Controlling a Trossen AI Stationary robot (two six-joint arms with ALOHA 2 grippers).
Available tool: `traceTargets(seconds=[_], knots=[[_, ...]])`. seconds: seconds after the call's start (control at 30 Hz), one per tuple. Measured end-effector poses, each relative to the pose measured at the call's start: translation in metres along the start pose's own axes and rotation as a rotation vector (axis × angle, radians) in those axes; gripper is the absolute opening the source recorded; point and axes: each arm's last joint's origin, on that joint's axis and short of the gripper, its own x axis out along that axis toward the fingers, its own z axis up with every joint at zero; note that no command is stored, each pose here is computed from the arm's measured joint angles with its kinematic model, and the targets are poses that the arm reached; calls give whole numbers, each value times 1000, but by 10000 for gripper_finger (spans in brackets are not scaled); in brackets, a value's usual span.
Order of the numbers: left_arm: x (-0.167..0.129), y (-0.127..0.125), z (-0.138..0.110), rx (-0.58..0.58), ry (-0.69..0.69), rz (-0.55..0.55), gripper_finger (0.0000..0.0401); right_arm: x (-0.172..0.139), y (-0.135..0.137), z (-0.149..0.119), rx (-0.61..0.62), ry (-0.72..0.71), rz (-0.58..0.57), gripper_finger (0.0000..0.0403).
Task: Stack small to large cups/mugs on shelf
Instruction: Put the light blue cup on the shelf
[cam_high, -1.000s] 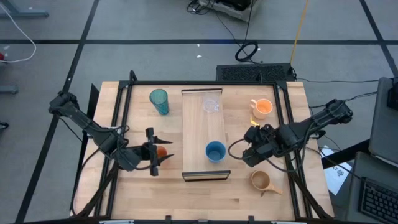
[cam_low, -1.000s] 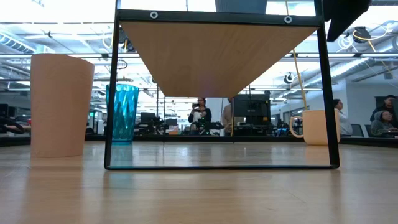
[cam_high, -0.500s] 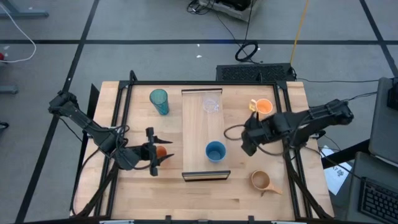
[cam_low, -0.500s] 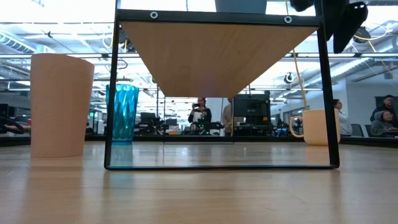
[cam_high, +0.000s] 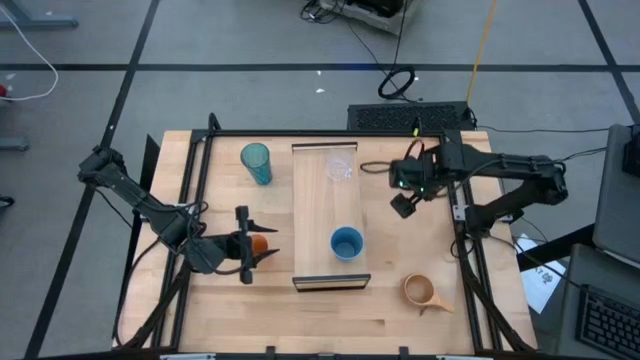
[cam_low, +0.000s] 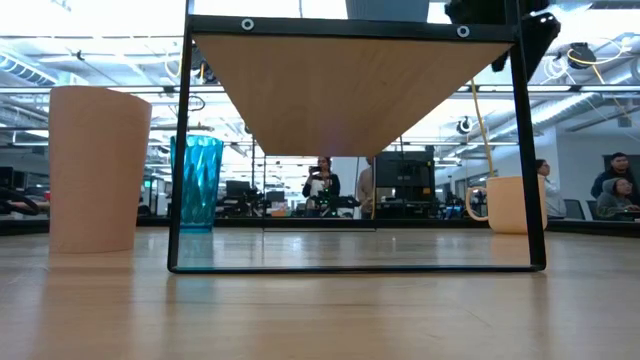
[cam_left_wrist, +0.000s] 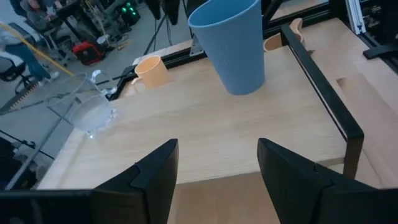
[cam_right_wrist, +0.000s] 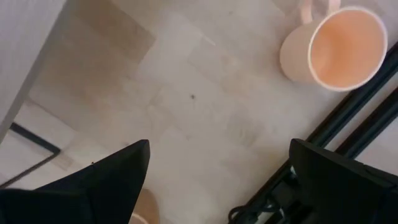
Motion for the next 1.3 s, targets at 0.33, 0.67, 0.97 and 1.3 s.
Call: traceTargets(seconds=[0.33, 0.67, 0.97, 1.3], knots=[[-21, 19, 4, -70, -36, -1, 223, 2, -21, 20, 8, 4, -13, 377], [-27, 26, -12, -104, 1, 3, 223, 0, -3, 4, 2, 83, 83, 377], [-27, 26, -11, -92, -11, 4, 223, -5, 30, -41, -39, 134, 108, 377], [-21, 33, -10, -76, -5, 9, 223, 13, 84, -80, -56, 183, 78, 377]])
